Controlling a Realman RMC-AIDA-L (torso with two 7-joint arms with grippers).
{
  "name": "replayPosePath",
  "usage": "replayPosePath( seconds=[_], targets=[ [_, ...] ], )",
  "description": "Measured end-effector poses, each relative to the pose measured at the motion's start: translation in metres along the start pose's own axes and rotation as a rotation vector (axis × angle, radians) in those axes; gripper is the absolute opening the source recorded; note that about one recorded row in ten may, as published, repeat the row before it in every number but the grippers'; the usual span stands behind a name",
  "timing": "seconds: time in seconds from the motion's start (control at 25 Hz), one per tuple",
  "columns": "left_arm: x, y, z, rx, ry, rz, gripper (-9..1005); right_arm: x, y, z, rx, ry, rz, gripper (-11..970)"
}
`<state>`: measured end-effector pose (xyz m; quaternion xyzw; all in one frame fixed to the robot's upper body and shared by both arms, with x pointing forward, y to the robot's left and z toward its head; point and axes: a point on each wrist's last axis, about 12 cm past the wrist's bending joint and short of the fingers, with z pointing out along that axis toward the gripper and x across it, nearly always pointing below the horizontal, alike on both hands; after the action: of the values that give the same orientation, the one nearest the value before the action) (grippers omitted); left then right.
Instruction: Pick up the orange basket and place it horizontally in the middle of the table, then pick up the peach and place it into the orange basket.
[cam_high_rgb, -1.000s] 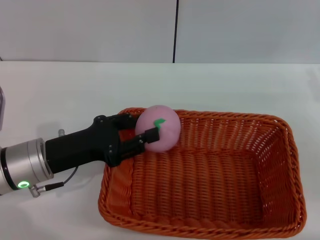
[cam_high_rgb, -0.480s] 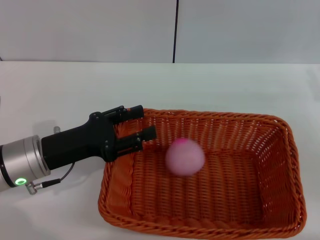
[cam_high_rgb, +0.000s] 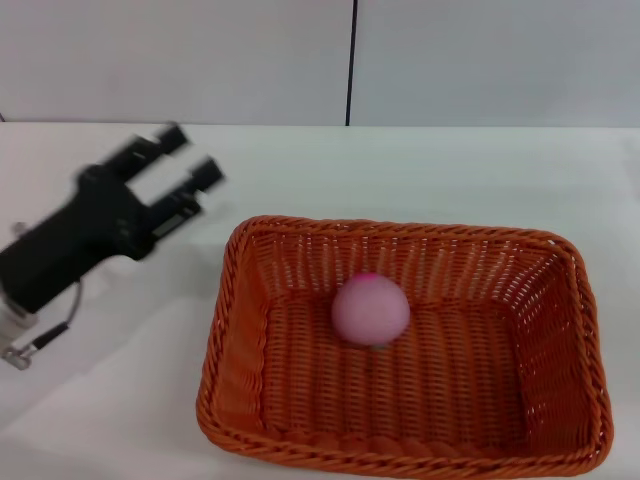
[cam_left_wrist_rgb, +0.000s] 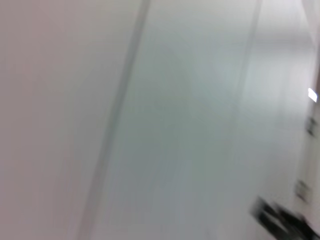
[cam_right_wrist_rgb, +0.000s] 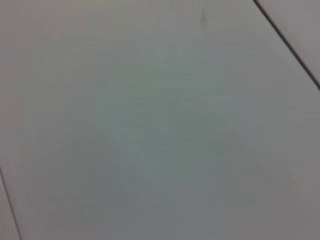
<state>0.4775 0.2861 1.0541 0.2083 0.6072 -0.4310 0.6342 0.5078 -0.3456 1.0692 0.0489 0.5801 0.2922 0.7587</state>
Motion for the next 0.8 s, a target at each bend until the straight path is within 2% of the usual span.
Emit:
replayPosePath(
  seconds=[0.04, 0.08, 0.12, 0.32, 0.44, 0.64, 0.8],
  targets=[
    [-0.001, -0.003, -0.01, -0.077, -0.097, 0.057, 689, -0.001, -0.001, -0.001, 0.008, -0.005, -0.001, 433],
    [-0.001, -0.003, -0.01, -0.077, -0.097, 0.057, 689, -0.001, -0.001, -0.001, 0.008, -0.005, -0.001, 433],
    [-0.002, -0.004, -0.014, -0.12, -0.14, 0.079, 688, -0.001, -0.002, -0.002, 0.012, -0.008, -0.001, 433],
    [-0.003, -0.005, -0.042, -0.413, -0.34, 0.181, 686, -0.004, -0.004, -0.007, 0.033, -0.03, -0.003, 433],
    [-0.004, -0.004, -0.052, -0.531, -0.392, 0.239, 684, -0.006, -0.007, -0.011, 0.058, -0.047, -0.001, 433],
    [-0.006, 0.0, -0.07, -0.707, -0.447, 0.284, 682, -0.008, -0.011, -0.019, 0.097, -0.068, 0.0, 433],
    [-0.007, 0.001, -0.073, -0.728, -0.455, 0.289, 681, -0.009, -0.014, -0.024, 0.13, -0.083, 0.006, 433]
  ],
)
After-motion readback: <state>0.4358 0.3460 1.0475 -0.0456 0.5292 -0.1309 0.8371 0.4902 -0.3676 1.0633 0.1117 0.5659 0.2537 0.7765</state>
